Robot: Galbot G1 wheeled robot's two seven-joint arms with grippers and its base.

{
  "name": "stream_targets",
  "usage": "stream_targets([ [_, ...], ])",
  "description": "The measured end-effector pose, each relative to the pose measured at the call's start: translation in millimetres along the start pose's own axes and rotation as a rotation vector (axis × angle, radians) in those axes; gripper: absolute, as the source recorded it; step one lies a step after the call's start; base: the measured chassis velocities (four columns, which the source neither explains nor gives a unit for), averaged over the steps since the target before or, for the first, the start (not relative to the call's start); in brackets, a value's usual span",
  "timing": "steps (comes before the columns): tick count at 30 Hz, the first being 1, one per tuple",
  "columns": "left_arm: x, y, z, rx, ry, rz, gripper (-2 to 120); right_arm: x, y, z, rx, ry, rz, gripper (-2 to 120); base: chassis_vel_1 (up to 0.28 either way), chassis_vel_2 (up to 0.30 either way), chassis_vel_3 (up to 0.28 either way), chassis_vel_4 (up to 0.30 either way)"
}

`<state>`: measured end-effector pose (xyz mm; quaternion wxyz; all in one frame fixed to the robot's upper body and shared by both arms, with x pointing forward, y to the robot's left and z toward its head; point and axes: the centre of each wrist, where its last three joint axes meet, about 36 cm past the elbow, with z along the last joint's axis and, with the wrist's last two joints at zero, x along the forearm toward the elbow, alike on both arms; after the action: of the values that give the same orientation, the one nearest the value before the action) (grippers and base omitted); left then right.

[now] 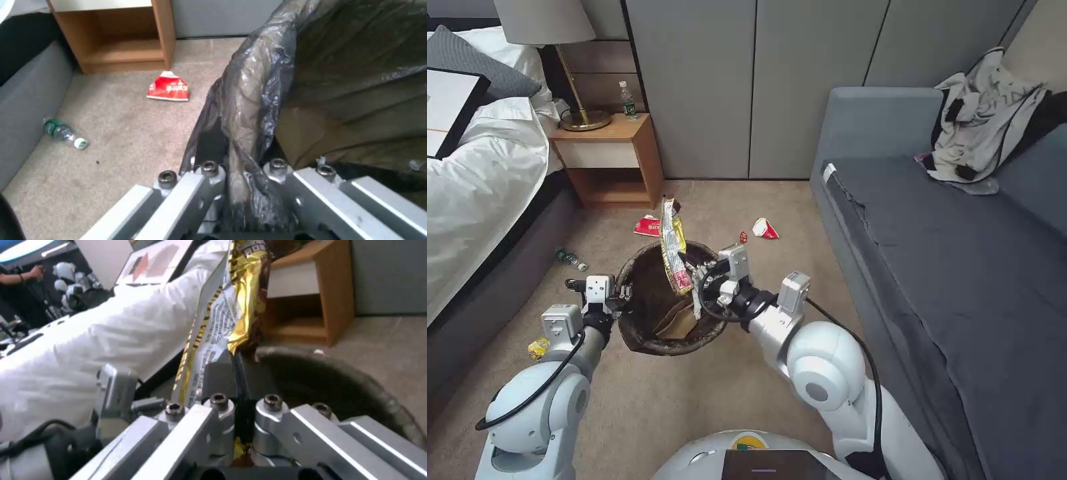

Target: Pick up the trash bin, then pick up the garbage from the floor and place it into the trash bin.

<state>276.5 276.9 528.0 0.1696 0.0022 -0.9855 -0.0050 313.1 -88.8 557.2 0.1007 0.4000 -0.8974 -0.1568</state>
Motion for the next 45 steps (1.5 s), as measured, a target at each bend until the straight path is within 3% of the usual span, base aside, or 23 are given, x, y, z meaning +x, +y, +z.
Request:
stream_targets([
  [15,1.7,-1.1,-1.6,0.009,-0.001,0.005,3,-3.6,4.6,15.8,0.032,0.059,0.031,0,0.0,0.0,0.0,0.0],
  [22,2.4,-1.7,-3.2,0.009,-0.005,0.01,3,-9.4,4.0,19.1,0.053,0.066,0.045,28,0.0,0.0,0.0,0.0],
  [30,3.2,-1.9,-4.4,0.009,-0.007,0.014,3,-10.1,4.1,20.2,0.056,0.065,0.049,53,0.0,0.0,0.0,0.0],
  [34,3.7,-2.8,-5.1,0.009,-0.008,0.018,3,-9.3,4.5,19.3,0.057,0.06,0.048,72,0.0,0.0,0.0,0.0],
  [41,4.2,-3.6,-5.7,0.009,-0.01,0.021,3,-7.9,2.3,15.0,0.056,0.036,0.057,96,0.0,0.0,0.0,0.0],
  [45,4.7,-3.6,-5.6,0.01,-0.01,0.021,3,-3.4,-3.4,8.7,0.06,-0.015,0.064,100,0.0,0.0,0.0,0.0],
])
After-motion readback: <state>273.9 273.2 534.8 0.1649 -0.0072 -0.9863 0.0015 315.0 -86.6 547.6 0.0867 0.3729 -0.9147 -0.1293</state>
